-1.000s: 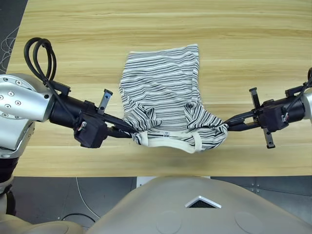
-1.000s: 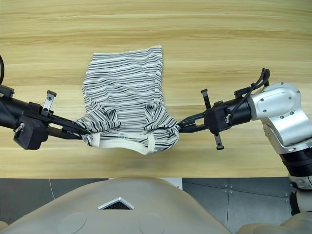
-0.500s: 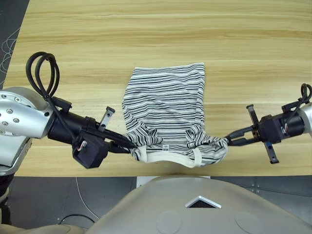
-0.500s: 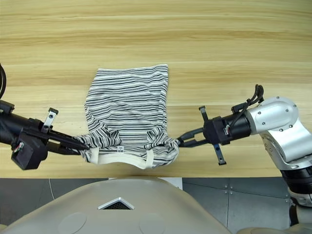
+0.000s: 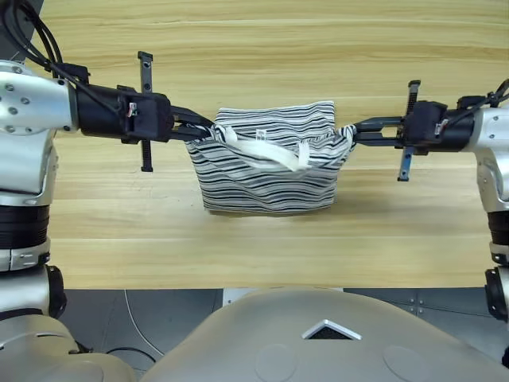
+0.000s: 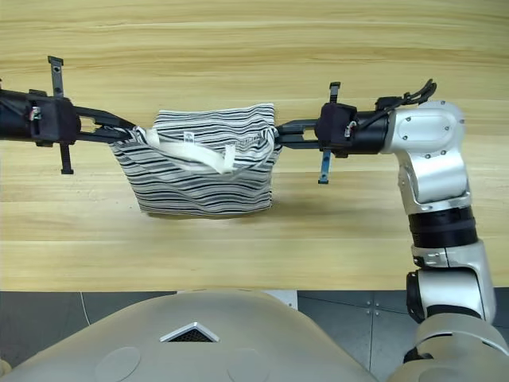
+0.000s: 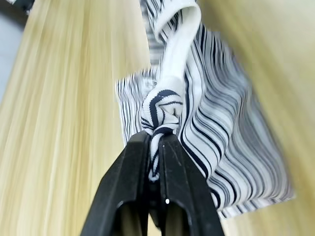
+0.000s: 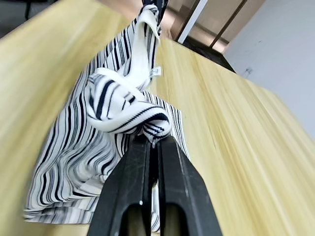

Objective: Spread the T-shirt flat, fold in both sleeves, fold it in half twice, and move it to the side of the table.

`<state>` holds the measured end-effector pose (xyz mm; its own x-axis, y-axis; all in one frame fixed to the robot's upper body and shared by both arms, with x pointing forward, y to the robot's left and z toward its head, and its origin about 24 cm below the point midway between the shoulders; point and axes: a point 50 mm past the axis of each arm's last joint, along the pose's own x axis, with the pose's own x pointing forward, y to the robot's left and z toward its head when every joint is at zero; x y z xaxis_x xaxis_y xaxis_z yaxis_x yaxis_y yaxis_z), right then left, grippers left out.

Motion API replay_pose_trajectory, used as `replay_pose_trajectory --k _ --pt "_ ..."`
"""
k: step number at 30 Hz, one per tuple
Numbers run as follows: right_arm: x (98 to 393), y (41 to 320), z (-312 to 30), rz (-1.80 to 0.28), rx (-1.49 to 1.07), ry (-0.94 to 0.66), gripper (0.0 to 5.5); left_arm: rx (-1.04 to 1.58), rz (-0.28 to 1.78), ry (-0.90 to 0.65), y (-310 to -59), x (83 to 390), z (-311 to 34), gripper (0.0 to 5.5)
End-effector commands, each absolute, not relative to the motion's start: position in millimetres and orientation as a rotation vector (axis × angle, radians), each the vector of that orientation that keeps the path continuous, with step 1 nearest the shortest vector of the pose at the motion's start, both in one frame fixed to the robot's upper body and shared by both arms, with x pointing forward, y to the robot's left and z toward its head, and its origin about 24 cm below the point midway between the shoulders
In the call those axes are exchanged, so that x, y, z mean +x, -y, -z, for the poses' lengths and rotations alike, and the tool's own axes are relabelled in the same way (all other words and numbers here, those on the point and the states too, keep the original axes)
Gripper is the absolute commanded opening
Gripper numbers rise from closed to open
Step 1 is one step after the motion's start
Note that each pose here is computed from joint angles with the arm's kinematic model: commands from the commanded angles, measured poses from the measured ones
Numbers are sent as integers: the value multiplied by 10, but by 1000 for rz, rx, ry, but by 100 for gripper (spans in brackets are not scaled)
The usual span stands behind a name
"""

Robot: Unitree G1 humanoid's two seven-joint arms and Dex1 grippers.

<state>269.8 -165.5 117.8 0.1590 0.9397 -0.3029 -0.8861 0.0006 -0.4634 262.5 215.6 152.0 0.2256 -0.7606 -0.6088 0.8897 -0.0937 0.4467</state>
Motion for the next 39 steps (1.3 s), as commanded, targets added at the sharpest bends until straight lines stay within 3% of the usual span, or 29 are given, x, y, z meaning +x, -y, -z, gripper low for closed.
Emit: replay_pose_trajectory --k 1,12,25,26,32,37,39 --pt "2912 1534 -1091 -1389 -695 115 10 933 1359 -205 -2164 2793 -1378 10" --pt "3255 1470 -705 -1281 -746 9 10 900 1219 -238 -2224 3148 -1100 10" --pt "3362 1545 -561 -1164 -731 -60 10 803 1146 -307 -2194 3327 -809 10" --pt "3358 1544 -516 -1153 -727 -80 35 768 1120 -324 -2182 3356 -759 10" --pt "3361 1504 -338 -1054 -658 -142 148 618 942 -396 -2256 3417 -538 128" --pt "3401 1452 -271 -974 -485 -205 248 499 815 -392 -2532 3417 -626 132" --pt "3429 1472 -270 -930 -404 -233 248 501 797 -388 -2573 3413 -641 132"
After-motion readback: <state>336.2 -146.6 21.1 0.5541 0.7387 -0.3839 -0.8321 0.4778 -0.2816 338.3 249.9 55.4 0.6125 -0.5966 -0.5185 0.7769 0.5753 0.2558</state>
